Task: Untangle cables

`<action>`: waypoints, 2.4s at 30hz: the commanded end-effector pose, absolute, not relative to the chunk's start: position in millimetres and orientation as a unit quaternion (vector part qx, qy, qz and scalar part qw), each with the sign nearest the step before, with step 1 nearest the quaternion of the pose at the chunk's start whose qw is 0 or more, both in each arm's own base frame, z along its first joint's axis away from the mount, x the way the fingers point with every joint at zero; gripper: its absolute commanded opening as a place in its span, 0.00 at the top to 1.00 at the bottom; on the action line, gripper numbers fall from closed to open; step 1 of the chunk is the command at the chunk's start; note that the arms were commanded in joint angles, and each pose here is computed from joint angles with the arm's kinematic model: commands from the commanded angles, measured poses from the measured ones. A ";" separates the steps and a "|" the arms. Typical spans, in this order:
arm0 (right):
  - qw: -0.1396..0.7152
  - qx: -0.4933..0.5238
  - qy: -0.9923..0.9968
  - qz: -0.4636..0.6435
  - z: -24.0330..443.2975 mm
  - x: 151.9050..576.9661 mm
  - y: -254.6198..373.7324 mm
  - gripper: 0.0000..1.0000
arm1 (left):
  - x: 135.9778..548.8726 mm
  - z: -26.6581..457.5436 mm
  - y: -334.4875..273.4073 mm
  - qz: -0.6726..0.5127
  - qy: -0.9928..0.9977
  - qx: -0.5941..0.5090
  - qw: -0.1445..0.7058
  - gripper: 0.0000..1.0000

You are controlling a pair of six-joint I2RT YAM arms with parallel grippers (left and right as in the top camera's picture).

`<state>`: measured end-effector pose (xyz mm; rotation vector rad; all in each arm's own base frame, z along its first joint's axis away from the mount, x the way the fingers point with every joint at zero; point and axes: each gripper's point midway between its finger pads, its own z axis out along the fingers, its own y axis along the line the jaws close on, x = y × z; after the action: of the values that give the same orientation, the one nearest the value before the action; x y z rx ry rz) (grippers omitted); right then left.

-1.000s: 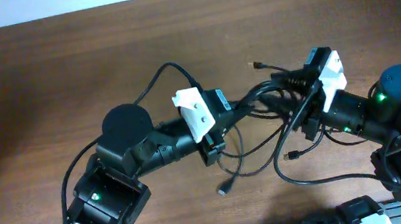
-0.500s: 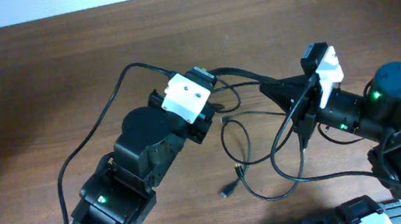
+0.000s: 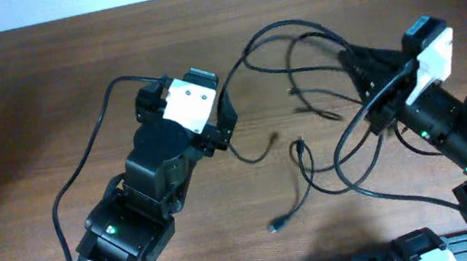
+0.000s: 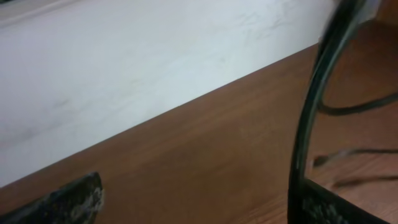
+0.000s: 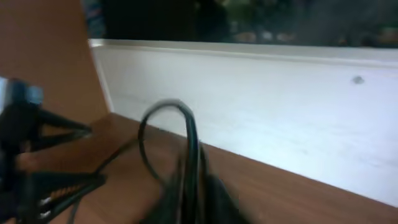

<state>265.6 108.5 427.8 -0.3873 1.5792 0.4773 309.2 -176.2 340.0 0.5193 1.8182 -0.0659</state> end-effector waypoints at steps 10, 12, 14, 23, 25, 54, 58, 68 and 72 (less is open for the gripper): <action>0.611 -0.070 0.781 0.107 384.7 278.3 61.2 0.28 | 306.7 339.1 -169.5 -0.040 0.794 0.190 0.576 0.01; 0.565 -0.063 0.817 0.095 355.8 281.8 57.8 0.23 | 304.2 338.0 -176.3 -0.057 0.793 0.202 0.572 0.01; 0.521 -0.055 0.848 0.079 328.8 285.4 53.2 0.21 | 303.8 333.7 -176.4 -0.055 0.797 0.206 0.565 0.01; 0.252 -0.112 0.957 0.085 177.8 311.3 72.6 0.17 | 301.8 291.4 -174.7 -0.026 0.835 0.231 0.499 0.01; 0.224 -0.114 0.964 0.084 160.1 315.1 73.6 0.17 | 303.4 290.6 -168.1 -0.012 0.839 0.218 0.499 0.01; 0.107 -0.178 0.978 -0.019 90.0 316.1 42.4 0.02 | 301.3 277.1 -112.8 -0.049 0.882 0.131 0.450 0.01; 0.103 -0.178 0.978 -0.019 77.9 324.0 43.6 0.42 | 300.9 276.4 -112.6 -0.048 0.883 0.131 0.449 0.01; 0.103 -0.177 0.979 -0.018 76.5 326.3 44.0 0.96 | 299.3 274.2 -111.9 -0.047 0.885 0.132 0.444 0.01; 0.102 -0.174 0.979 -0.018 122.7 322.7 43.5 0.96 | 299.3 274.2 -111.9 -0.047 0.885 0.132 0.444 0.01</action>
<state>302.4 43.2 81.8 -0.5513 2.9843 -0.0391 299.3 -112.0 265.6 0.3490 2.2131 -0.0934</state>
